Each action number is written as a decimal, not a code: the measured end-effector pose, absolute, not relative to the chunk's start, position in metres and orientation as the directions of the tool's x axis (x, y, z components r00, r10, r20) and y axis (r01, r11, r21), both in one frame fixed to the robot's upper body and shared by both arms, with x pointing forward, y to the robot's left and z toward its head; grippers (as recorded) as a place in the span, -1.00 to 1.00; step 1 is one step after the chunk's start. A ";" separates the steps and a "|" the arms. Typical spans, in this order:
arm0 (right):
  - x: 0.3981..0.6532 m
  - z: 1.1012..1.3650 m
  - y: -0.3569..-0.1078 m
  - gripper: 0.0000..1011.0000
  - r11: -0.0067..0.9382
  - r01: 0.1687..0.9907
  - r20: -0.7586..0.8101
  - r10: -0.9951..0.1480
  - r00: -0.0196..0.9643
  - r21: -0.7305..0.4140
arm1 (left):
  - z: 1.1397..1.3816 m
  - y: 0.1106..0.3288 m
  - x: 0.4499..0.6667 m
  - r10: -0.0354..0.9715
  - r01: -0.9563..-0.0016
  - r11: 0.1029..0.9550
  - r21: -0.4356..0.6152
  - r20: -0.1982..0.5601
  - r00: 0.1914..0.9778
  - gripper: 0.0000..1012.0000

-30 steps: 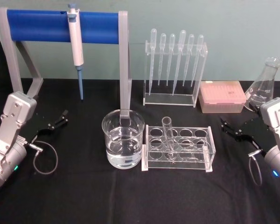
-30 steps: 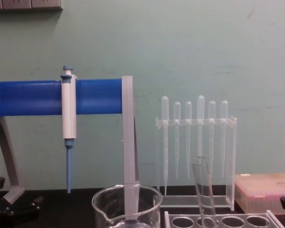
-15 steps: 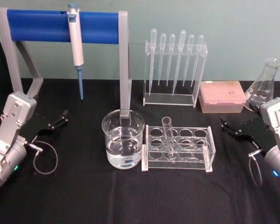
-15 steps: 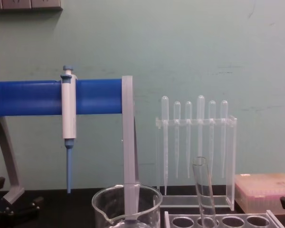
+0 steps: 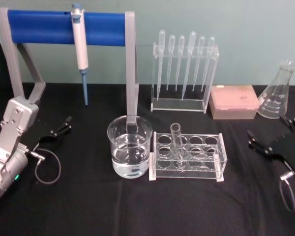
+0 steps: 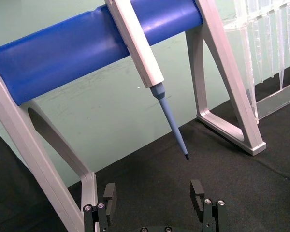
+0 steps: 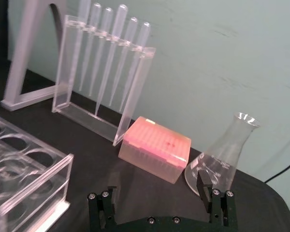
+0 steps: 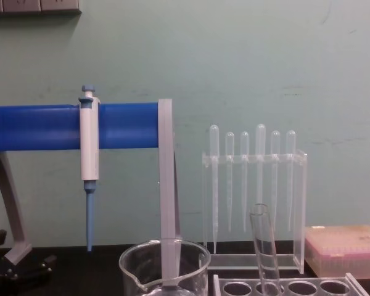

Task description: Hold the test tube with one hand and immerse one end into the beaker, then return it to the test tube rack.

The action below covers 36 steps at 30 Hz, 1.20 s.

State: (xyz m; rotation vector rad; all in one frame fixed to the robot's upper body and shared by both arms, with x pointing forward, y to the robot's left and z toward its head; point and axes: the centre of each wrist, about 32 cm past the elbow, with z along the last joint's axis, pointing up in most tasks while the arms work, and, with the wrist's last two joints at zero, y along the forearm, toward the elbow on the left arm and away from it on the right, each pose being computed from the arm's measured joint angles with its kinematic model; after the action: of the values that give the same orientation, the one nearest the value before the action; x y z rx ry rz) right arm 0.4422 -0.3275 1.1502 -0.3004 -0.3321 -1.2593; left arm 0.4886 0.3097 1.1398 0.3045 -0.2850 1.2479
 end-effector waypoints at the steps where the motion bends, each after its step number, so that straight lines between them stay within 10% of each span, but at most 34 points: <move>1: 0.438 1.152 -0.328 0.98 0.281 0.959 0.408 -0.871 0.273 -0.041 | 1.140 0.310 0.489 0.880 -0.955 0.287 0.070 0.374 0.292 0.98; 14: 0.386 1.184 -0.306 0.98 0.568 0.812 0.443 -0.699 0.562 -0.134 | 1.140 0.310 0.489 0.880 -0.955 0.287 0.070 0.374 0.292 0.98; 36: 0.464 1.142 -0.242 0.98 0.726 0.681 0.425 -0.648 0.633 0.092 | 1.140 0.310 0.489 0.880 -0.955 0.287 0.070 0.374 0.292 0.98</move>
State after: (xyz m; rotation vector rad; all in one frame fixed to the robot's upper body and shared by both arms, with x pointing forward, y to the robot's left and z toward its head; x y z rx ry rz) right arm 0.4637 -0.2420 1.1422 -0.0798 -0.4537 -0.7609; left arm 0.4886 0.3096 1.1398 0.3044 -0.2850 1.2479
